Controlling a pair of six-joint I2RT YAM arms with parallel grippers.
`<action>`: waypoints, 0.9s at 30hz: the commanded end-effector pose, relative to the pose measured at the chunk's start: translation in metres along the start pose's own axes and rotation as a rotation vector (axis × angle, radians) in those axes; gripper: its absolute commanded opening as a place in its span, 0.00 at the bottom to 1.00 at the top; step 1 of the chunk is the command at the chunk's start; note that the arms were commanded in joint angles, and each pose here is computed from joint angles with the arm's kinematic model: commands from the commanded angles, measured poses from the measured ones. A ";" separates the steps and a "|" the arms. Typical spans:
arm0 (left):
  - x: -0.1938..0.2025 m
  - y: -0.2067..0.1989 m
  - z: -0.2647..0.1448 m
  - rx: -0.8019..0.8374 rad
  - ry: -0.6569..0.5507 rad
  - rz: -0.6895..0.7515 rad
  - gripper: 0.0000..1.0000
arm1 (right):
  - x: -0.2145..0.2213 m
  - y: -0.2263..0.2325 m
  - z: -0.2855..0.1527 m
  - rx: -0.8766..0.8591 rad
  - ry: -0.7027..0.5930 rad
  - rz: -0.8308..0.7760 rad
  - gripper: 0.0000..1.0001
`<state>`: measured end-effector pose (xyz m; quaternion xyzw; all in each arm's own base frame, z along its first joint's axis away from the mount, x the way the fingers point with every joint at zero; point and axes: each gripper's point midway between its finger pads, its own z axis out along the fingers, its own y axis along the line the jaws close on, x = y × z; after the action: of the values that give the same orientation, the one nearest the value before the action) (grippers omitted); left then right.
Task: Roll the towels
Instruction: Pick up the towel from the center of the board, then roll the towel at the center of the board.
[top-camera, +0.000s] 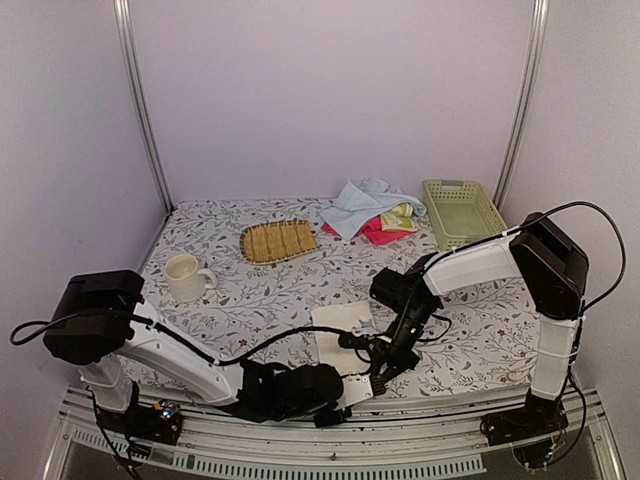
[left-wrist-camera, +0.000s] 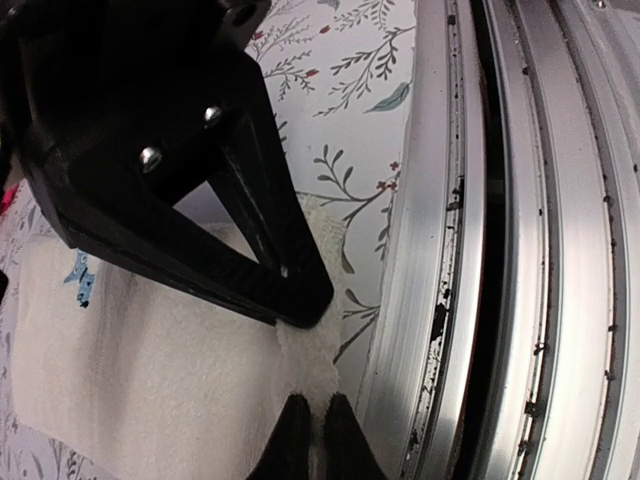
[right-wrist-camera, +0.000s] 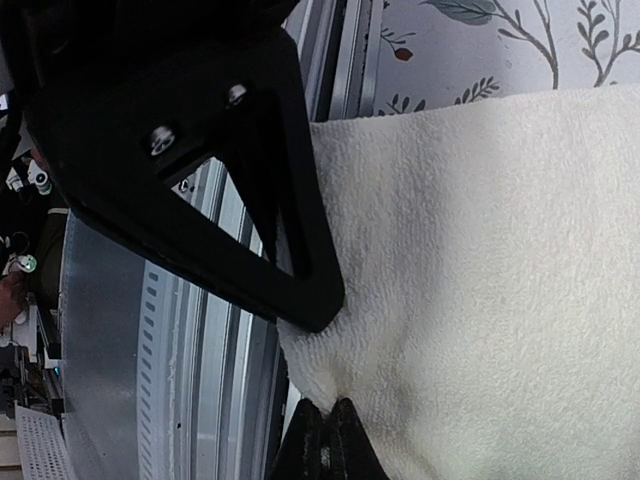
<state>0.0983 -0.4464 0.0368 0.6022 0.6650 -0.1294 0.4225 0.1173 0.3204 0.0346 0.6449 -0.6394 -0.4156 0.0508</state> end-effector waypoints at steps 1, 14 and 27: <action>0.000 -0.001 0.007 0.012 0.015 -0.019 0.02 | -0.006 0.002 -0.005 -0.013 -0.018 -0.008 0.11; -0.004 -0.003 0.007 0.052 0.040 -0.075 0.00 | -0.047 -0.039 -0.080 0.170 -0.192 0.011 0.42; -0.015 -0.006 0.002 0.116 0.039 -0.200 0.00 | -0.021 -0.129 -0.056 0.340 -0.077 0.253 0.35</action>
<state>0.0919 -0.4555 0.0370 0.5788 0.7045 -0.1647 0.3763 0.2370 0.3360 0.0223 0.5554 -0.7488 -0.3611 -0.0230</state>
